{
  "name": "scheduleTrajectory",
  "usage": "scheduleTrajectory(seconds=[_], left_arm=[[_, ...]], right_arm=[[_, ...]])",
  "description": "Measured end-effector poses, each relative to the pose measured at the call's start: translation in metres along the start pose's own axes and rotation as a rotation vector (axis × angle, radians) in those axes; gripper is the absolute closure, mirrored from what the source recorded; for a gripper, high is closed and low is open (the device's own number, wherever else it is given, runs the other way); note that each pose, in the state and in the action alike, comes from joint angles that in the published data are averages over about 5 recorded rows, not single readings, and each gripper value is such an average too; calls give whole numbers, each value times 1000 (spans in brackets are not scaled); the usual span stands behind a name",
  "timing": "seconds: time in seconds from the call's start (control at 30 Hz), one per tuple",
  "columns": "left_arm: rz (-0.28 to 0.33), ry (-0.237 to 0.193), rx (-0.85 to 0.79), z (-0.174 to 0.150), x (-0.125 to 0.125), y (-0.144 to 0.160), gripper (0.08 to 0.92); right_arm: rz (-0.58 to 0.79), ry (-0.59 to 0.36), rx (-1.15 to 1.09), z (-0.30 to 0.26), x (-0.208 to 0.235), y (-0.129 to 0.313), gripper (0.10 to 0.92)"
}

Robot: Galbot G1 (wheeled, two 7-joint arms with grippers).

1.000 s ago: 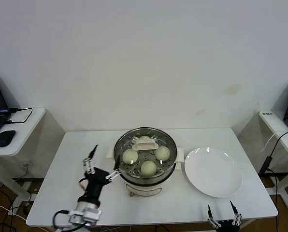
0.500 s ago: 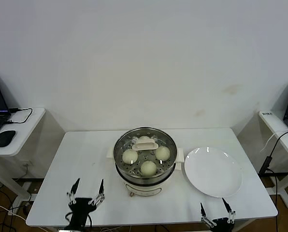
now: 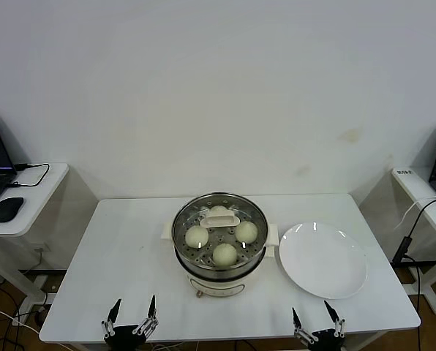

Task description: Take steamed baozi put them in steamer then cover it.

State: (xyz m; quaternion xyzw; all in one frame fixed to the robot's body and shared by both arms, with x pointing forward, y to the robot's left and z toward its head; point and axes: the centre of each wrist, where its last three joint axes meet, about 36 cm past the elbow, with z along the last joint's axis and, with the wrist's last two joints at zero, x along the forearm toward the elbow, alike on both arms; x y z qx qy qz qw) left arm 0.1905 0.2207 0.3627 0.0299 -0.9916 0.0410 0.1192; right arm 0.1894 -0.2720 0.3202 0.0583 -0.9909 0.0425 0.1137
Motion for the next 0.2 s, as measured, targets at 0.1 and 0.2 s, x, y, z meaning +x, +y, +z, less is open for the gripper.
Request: scheduleTrajectory(seconds=[0.1,0.2], left_arm=[[-7,5,4,4,2,0,177],[-10,8,5,6,3,0,177]], right_arm=[[-9,9,-9,-2,0,2,200],[-13,13,-13,-3,0,4,200]])
